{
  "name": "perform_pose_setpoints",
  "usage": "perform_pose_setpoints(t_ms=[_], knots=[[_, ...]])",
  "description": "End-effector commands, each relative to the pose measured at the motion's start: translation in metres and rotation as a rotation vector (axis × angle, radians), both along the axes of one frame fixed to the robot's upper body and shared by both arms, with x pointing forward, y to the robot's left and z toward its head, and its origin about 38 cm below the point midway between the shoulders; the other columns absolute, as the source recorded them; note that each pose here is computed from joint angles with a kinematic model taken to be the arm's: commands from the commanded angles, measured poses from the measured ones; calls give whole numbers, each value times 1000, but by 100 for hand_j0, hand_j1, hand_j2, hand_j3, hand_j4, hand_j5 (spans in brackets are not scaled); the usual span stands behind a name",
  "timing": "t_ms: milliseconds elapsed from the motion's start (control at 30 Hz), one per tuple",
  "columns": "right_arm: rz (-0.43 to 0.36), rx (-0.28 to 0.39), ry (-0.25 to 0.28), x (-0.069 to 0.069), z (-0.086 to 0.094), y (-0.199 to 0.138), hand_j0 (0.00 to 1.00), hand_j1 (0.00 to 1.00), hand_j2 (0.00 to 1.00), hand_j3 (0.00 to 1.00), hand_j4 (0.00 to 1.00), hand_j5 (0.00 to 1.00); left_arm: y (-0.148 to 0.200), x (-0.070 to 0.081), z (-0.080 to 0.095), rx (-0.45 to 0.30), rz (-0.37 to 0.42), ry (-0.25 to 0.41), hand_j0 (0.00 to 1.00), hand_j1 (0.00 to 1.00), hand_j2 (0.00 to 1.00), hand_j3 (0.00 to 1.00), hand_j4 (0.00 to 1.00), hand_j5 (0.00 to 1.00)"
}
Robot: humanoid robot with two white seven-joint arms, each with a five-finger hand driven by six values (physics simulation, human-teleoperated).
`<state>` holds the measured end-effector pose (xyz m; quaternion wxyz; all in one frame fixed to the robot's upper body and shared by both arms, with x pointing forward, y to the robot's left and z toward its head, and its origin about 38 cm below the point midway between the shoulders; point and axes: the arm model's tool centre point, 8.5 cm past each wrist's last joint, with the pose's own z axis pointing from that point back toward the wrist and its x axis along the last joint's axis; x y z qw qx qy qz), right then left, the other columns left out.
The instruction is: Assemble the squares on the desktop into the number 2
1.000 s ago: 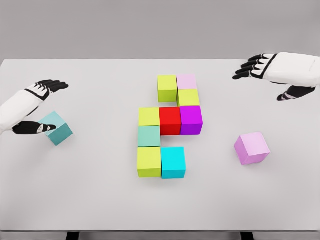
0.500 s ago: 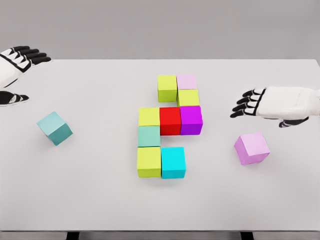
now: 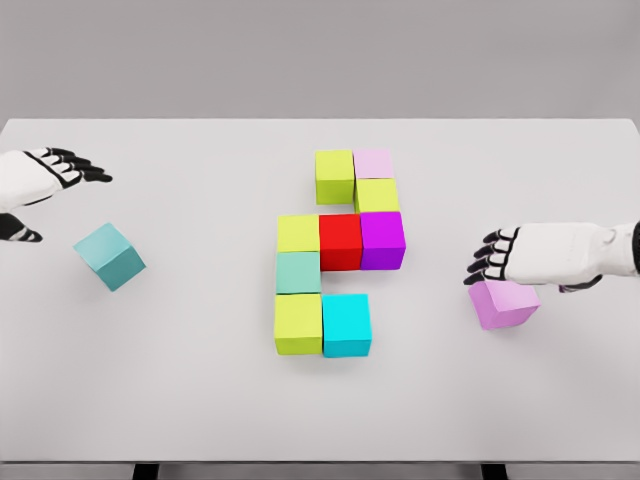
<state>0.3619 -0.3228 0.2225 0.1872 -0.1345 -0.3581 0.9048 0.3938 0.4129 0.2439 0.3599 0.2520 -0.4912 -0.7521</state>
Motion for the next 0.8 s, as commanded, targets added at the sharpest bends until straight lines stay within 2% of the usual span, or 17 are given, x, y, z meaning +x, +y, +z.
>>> perform_pose_setpoints(t_ms=[0, 100, 133, 200, 367, 400, 433, 500, 533, 600, 767], knots=[[9, -40, 13, -3, -12, -1, 100, 100, 100, 100, 100, 100, -3, 0, -2, -12, -5, 10, 99, 99, 99, 99, 99, 99], [14, -49, 4, -2, -13, 1, 100, 100, 100, 100, 100, 100, -4, -1, -15, 10, -8, 45, 99, 99, 99, 99, 99, 99], [17, -48, 4, -2, -13, 2, 100, 100, 100, 100, 100, 100, -2, -1, -27, 21, -2, 82, 99, 99, 99, 99, 99, 99], [28, -35, 1, -1, -13, 8, 100, 100, 100, 100, 100, 100, -2, -2, -39, 39, -9, 120, 100, 100, 100, 100, 100, 100], [38, -21, 1, 1, -15, 14, 98, 98, 98, 98, 98, 98, -5, -1, -48, 89, -12, 130, 99, 99, 99, 99, 99, 99], [41, -16, 2, 1, -15, 16, 80, 80, 80, 80, 80, 80, -6, 0, -46, 96, -13, 122, 99, 99, 99, 99, 99, 99], [42, -15, 2, 1, -15, 17, 69, 69, 69, 69, 69, 69, -8, 2, -47, 101, -15, 119, 99, 99, 99, 99, 99, 99], [48, -5, 6, 1, -17, 21, 41, 41, 41, 41, 41, 41, -12, 5, -44, 93, -19, 105, 99, 99, 99, 99, 99, 99], [48, -5, 6, 1, -17, 21, 35, 35, 35, 35, 35, 35, -13, 6, -45, 91, -22, 108, 99, 99, 99, 99, 99, 99], [53, 1, 6, 1, -18, 23, 28, 28, 28, 28, 28, 28, -15, 6, -46, 92, -26, 108, 99, 99, 99, 99, 99, 99], [70, 64, 10, 4, -14, 38, 36, 36, 36, 36, 36, 36, -20, 7, -51, 100, -33, 111, 99, 99, 99, 99, 99, 99]])
